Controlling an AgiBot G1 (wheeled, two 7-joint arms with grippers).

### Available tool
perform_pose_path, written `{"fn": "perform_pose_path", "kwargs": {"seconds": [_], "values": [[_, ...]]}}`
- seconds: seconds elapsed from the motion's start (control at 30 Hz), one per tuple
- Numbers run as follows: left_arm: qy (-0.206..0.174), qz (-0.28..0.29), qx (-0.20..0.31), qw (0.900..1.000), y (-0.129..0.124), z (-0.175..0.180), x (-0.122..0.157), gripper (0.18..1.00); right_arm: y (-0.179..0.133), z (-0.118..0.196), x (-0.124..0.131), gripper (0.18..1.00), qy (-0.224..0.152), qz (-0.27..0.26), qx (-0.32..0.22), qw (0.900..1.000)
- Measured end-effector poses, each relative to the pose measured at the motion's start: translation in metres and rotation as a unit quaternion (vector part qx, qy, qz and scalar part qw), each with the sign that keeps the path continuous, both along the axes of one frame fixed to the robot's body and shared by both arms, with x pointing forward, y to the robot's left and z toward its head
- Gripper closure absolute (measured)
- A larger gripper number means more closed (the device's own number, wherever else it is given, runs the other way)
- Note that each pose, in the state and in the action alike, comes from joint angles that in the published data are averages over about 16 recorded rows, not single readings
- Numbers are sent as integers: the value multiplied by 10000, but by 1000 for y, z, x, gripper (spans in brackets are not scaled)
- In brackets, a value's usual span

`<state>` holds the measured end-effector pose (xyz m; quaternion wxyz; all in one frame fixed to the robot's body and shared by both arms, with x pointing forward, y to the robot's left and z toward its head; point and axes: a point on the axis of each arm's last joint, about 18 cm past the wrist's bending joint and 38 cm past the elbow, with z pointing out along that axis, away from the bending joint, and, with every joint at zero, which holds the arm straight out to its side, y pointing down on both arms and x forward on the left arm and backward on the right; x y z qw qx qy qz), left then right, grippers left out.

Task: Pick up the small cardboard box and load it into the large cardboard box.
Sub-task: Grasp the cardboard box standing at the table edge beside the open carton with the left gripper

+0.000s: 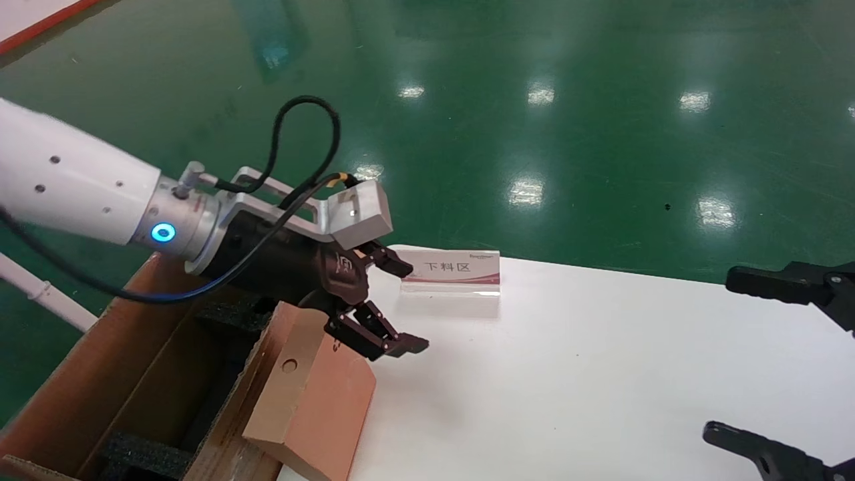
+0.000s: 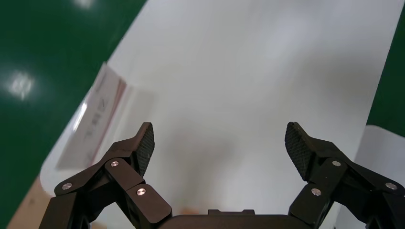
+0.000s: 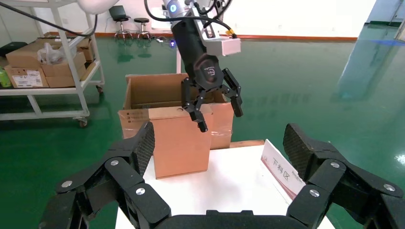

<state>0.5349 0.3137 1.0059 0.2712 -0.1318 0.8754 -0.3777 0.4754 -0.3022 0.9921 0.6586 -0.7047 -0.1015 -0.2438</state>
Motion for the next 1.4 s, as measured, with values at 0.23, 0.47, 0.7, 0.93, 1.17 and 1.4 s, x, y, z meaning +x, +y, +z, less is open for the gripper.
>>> {"fn": "perform_pose_path", "kwargs": {"seconds": [0.23, 0.47, 0.7, 0.93, 1.17, 1.4], "values": [[406, 811, 267, 9955, 6, 10, 5, 184, 0, 0, 0, 178, 0, 0, 0, 10000], [785, 1591, 496, 9829, 12, 15, 7, 184, 0, 0, 0, 178, 0, 0, 0, 10000], [1178, 2254, 762, 9641, 11, 16, 6, 184, 0, 0, 0, 178, 0, 0, 0, 10000], [1558, 2826, 1075, 9404, 6, 13, 4, 184, 0, 0, 0, 178, 0, 0, 0, 10000], [1893, 3294, 1386, 9146, 2, 5, 1, 184, 0, 0, 0, 178, 0, 0, 0, 10000], [2021, 3641, 1596, 8950, -1, -4, 4, 184, 0, 0, 0, 178, 0, 0, 0, 10000]]}}
